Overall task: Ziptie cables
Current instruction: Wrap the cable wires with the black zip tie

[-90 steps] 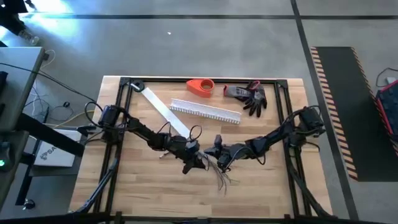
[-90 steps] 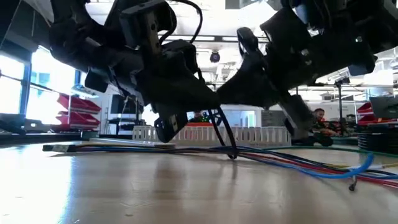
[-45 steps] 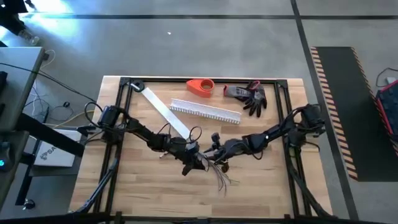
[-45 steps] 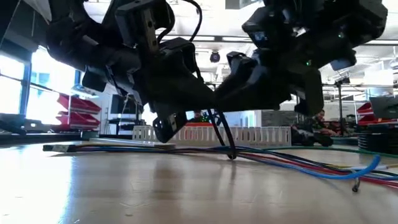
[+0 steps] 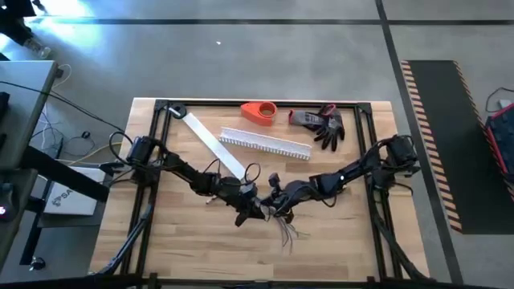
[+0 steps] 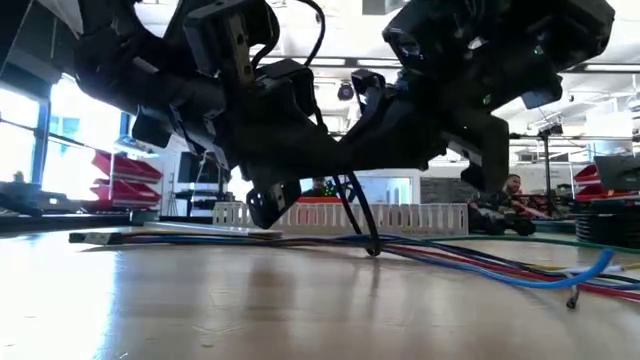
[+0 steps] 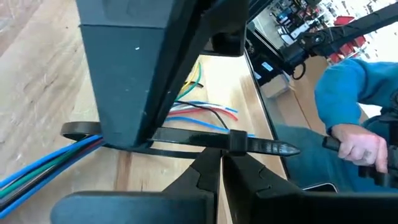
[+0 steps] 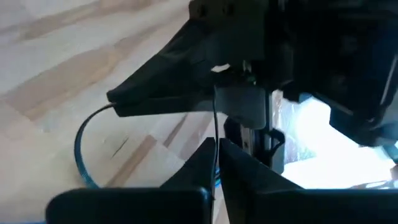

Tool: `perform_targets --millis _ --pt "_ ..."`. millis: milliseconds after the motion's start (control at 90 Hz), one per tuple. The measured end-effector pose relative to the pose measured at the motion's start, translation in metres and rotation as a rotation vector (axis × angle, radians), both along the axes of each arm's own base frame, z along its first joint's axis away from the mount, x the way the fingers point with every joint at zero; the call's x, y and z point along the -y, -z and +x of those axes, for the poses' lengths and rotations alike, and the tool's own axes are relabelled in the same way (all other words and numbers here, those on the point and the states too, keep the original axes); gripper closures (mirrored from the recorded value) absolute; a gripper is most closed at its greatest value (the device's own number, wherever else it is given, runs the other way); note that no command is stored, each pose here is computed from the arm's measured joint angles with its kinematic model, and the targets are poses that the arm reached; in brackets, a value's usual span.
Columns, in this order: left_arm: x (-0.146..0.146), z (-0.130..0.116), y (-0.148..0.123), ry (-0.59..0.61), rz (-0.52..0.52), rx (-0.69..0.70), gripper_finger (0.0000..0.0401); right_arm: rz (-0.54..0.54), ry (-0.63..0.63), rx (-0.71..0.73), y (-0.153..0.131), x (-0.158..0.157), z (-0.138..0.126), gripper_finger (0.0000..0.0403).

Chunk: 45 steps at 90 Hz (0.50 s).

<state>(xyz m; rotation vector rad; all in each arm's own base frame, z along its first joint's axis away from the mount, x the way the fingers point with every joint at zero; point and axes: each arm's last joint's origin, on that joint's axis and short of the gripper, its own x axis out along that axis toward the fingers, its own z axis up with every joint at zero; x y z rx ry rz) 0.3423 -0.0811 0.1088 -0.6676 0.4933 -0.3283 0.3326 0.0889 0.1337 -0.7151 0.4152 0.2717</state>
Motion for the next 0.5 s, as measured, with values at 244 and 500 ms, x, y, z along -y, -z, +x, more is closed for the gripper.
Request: perform_targets --millis 244,500 --pt "-0.001 0.0 0.0 0.011 -0.014 -0.003 0.0401 -0.128 -0.066 0.069 -0.005 -0.016 -0.002 0.0403" --pt "-0.004 0.001 -0.001 0.021 -0.029 -0.005 0.0401 -0.185 -0.077 0.124 -0.009 -0.03 -0.006 0.0403"
